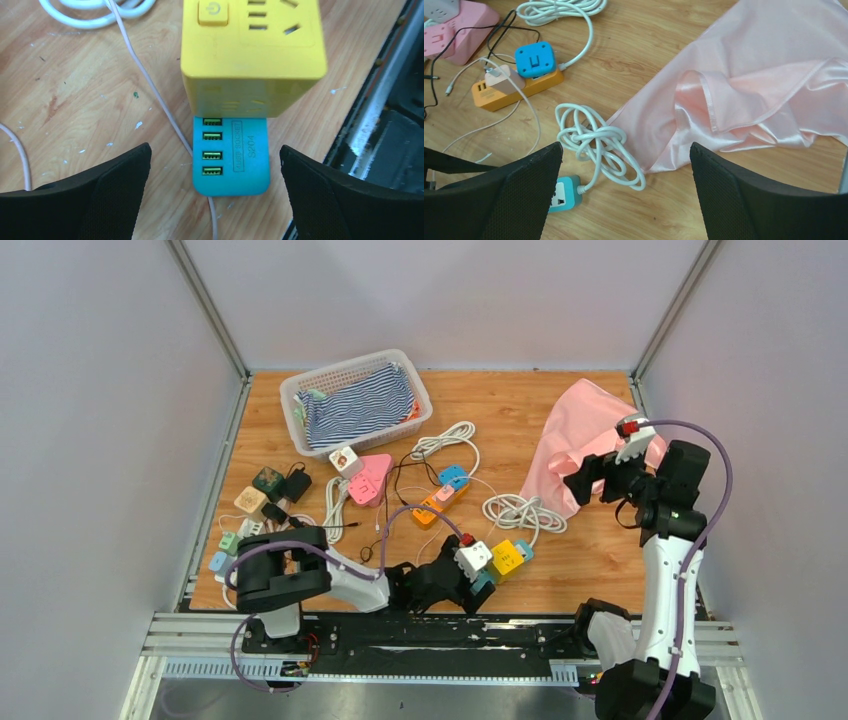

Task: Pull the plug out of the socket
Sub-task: Place the socket at the corner of the board.

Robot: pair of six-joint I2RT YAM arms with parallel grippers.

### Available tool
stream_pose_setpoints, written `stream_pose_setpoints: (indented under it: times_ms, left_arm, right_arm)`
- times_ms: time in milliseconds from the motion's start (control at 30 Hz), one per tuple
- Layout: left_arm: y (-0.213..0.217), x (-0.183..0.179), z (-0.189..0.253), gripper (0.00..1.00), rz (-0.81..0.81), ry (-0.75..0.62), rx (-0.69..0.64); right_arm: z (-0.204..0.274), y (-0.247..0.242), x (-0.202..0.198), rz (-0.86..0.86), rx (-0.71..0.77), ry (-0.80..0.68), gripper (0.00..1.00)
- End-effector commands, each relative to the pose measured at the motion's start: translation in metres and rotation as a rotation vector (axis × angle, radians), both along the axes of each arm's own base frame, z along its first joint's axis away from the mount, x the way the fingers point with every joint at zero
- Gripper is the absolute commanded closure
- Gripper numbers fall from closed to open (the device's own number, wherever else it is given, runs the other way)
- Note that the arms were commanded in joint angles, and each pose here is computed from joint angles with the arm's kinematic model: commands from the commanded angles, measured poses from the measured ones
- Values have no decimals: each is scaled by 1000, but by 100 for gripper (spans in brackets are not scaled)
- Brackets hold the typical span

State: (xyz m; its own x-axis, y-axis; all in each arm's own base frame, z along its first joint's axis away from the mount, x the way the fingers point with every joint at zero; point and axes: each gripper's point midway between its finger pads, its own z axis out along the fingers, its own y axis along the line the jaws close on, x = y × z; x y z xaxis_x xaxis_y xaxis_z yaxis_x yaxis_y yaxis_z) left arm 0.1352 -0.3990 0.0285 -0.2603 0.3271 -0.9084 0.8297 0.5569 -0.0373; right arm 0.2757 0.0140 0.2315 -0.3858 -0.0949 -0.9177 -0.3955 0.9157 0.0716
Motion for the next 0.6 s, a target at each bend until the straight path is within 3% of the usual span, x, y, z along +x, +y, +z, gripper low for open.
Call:
stream_pose_setpoints:
  times_ms: [0, 267, 433, 567]
  left_arm:
    - [2, -4, 33, 0, -38, -26, -70]
    - [18, -22, 84, 0, -146, -72, -189]
    - [28, -30, 101, 0, -198, -105, -231]
    - [32, -38, 101, 0, -267, -147, -217]
  right_arm:
    - [-7, 22, -13, 148, 38, 7, 2]
    - [-8, 54, -33, 391, 48, -91, 6]
    - [-5, 82, -60, 628, 28, -237, 8]
    - [-2, 100, -91, 828, -63, -396, 5]
